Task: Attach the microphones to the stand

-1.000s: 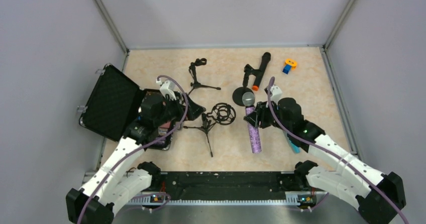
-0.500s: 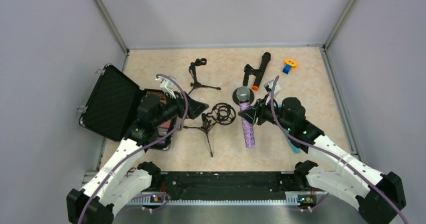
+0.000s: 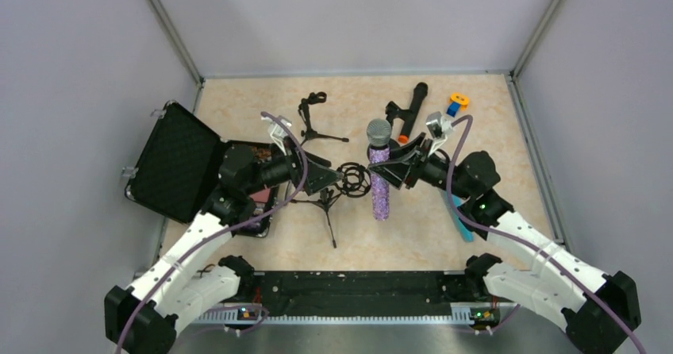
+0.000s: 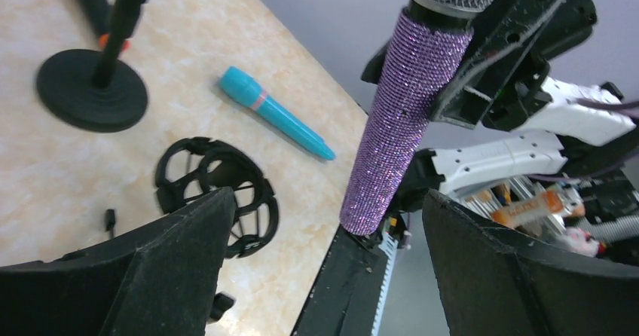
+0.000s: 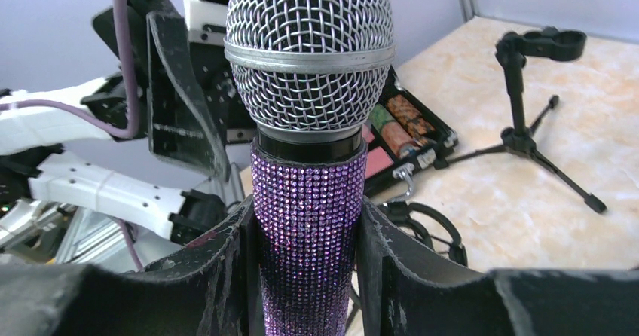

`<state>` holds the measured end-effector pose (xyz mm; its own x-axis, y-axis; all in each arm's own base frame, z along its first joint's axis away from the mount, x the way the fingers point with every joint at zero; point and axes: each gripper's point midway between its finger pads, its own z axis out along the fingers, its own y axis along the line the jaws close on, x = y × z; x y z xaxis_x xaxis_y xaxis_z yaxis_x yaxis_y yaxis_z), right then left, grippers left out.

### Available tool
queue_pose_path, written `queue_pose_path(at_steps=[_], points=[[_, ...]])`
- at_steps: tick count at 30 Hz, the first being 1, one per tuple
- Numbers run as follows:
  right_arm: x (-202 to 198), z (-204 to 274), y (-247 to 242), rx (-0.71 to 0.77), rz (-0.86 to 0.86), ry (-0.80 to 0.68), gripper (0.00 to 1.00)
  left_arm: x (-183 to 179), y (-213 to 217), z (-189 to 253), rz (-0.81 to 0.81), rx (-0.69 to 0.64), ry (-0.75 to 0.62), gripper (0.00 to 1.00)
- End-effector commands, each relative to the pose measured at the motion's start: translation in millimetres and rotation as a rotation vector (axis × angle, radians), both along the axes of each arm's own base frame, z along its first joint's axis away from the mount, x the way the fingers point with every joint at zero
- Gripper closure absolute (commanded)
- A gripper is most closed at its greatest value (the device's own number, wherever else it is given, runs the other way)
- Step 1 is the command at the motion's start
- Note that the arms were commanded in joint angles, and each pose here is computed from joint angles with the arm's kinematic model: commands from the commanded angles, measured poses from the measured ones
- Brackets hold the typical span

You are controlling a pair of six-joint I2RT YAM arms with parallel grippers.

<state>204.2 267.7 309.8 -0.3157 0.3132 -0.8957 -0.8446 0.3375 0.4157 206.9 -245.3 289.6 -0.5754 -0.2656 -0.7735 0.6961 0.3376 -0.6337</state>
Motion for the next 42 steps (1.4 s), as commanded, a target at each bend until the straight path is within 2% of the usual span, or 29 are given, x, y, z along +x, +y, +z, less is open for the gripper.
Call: queue_pose_path(at_steps=[1, 10, 15, 20, 24, 27, 29, 31, 33, 34, 35, 39, 42], points=[[-10, 75, 0, 0.166, 0.05, -0.112, 1.0, -25, -22, 49, -0.157, -0.075, -0.176, 0.01], [-2, 104, -11, 0.317, -0.04, -0.067, 1.0, -52, -62, 54, -0.277, -0.084, -0.226, 0.04], [0, 105, -12, 0.335, -0.048, -0.023, 1.0, -53, -86, 40, -0.304, -0.041, -0.207, 0.06], [5, 101, -12, 0.334, -0.072, 0.003, 1.0, -52, -104, 31, -0.304, -0.026, -0.201, 0.1], [6, 99, -12, 0.339, -0.075, 0.019, 1.0, -52, -114, 25, -0.313, -0.009, -0.202, 0.19], [10, 93, -12, 0.331, -0.088, 0.039, 1.0, -50, -119, 21, -0.315, -0.003, -0.195, 0.31], [12, 88, -10, 0.321, -0.089, 0.051, 1.0, -47, -120, 17, -0.306, 0.002, -0.181, 0.52], [12, 85, -8, 0.312, -0.085, 0.059, 1.0, -45, -120, 13, -0.289, 0.005, -0.165, 0.84], [14, 82, -7, 0.299, -0.088, 0.061, 1.0, -41, -119, 11, -0.262, 0.008, -0.157, 1.0], [13, 80, -6, 0.287, -0.085, 0.059, 0.99, -39, -117, 10, -0.244, 0.009, -0.153, 1.0], [12, 77, -5, 0.267, -0.079, 0.05, 0.91, -38, -114, 11, -0.223, 0.008, -0.155, 1.0], [8, 63, 5, 0.118, -0.027, 0.033, 0.47, -32, -103, 10, -0.153, 0.029, -0.17, 1.0], [9, 54, 8, 0.063, -0.005, 0.055, 0.24, -31, -96, 10, -0.125, 0.046, -0.186, 1.0]])
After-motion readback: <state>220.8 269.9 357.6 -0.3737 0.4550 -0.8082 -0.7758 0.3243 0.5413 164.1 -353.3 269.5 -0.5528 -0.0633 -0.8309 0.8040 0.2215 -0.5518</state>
